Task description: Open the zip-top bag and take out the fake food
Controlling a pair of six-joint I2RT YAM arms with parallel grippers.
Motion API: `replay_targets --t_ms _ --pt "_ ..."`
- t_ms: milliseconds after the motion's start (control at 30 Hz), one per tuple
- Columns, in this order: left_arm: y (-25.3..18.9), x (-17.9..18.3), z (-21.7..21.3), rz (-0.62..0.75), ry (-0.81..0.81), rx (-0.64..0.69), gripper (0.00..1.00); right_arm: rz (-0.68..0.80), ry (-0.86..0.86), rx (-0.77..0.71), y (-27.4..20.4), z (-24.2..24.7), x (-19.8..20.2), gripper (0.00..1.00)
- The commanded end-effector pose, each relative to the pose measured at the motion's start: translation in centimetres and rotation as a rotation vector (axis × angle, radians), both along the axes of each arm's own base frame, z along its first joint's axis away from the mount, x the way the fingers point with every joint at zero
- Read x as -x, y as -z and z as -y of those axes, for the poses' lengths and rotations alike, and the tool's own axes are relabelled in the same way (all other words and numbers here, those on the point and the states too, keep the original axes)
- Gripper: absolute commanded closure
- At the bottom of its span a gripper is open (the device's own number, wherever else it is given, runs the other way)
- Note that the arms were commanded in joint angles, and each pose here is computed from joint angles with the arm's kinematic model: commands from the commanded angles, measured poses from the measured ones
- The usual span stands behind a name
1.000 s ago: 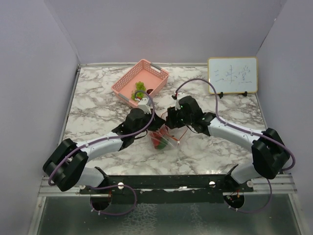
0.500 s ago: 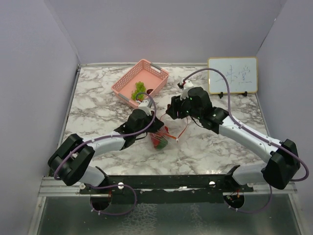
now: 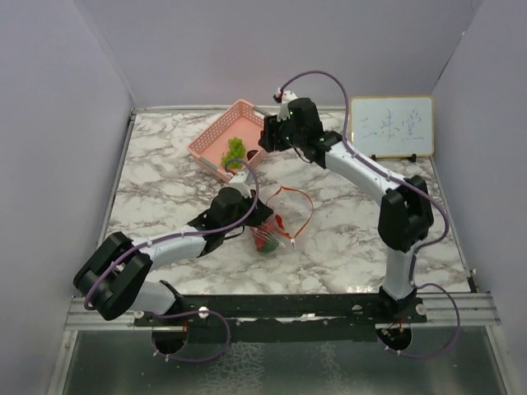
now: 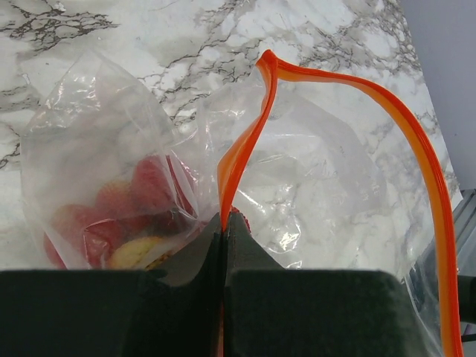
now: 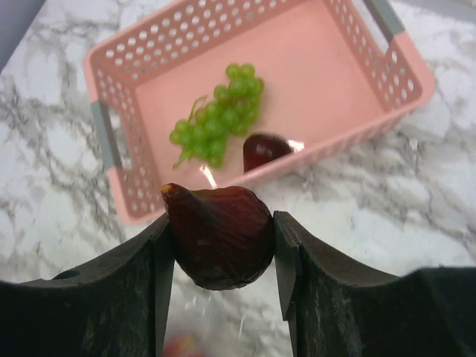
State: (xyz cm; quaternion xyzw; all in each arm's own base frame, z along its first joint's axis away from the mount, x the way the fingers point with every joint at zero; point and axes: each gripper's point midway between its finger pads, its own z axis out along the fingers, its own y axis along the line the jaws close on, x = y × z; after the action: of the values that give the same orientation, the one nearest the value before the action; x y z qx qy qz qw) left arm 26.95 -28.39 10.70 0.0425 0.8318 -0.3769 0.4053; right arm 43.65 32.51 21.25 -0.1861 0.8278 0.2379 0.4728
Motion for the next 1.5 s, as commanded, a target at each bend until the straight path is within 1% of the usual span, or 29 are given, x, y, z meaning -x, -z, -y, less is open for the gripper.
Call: replay_targets --t_ms 0,133,167,233,367,633,700,767,867,933,1033,1133,1200,1267,1300,1333,1467 --pt "-0.3 0.1 -0.6 0.016 -0.008 -0.015 1.00 0.001 -0.056 -0.043 -0.2 -2.6 -5.2 0.50" --pt "-0.2 0.0 -0.6 0.009 -0.010 -0.024 1.00 -0.004 -0.085 -0.060 0.6 -4.9 -8.5 0.51" --pt "-0.4 0.0 -0.5 0.010 -0.010 -0.019 1.00 -0.021 -0.088 -0.048 2.1 -5.4 -9.2 0.50" --pt "-0.9 0.0 -0.4 0.015 -0.011 -0.005 1.00 -0.023 -0.076 -0.036 3.2 -5.6 -10.3 0.50" --pt "-1.6 0.0 -0.5 0.022 -0.025 0.016 1.00 0.023 -0.091 -0.044 4.7 -6.2 -11.3 0.46" --pt "-1.7 0.0 -0.7 0.025 -0.027 0.006 1.00 -0.001 -0.093 -0.064 5.4 -6.4 -11.8 0.44" --pt "-1.8 0.1 -0.7 0.026 -0.028 0.004 1.00 -0.004 -0.100 -0.062 5.5 -6.4 -11.7 0.40" --pt "-1.8 0.0 -0.8 0.026 -0.030 0.003 1.00 0.001 -0.111 -0.054 5.4 -6.4 -11.5 0.31" --pt "-1.7 0.1 -0.9 0.028 -0.029 -0.007 1.00 0.027 -0.103 -0.047 4.4 -5.9 -11.3 0.21" --pt "-1.7 0.1 -1.0 0.028 -0.031 -0.013 1.00 0.031 -0.096 -0.058 3.3 -5.4 -10.9 0.18" --pt "-1.9 0.1 -1.3 0.036 -0.039 -0.018 1.00 0.056 -0.083 -0.113 -0.2 -4.3 -9.4 0.19" --pt "-2.2 0.0 -1.3 0.044 -0.044 -0.023 1.00 0.151 -0.067 -0.180 -5.0 -2.5 -6.6 0.21" --pt "-2.5 -0.2 -1.4 0.054 -0.048 -0.025 1.00 0.192 -0.047 -0.207 -7.0 -0.7 -4.3 0.21" --pt "-2.7 -0.4 -1.4 0.069 -0.051 -0.030 1.00 0.202 -0.027 -0.222 -7.3 1.1 -1.5 0.24" --pt "-2.9 -0.5 -1.2 0.075 -0.047 -0.030 1.00 0.184 -0.022 -0.222 -6.3 2.1 0.2 0.27" --pt "-3.0 -0.6 -1.2 0.081 -0.047 -0.033 1.00 0.184 -0.027 -0.235 -6.3 2.8 1.8 0.30" --pt "-3.4 -1.2 -0.7 0.102 -0.030 -0.056 1.00 0.133 -0.119 -0.318 -4.9 4.1 8.4 0.50"
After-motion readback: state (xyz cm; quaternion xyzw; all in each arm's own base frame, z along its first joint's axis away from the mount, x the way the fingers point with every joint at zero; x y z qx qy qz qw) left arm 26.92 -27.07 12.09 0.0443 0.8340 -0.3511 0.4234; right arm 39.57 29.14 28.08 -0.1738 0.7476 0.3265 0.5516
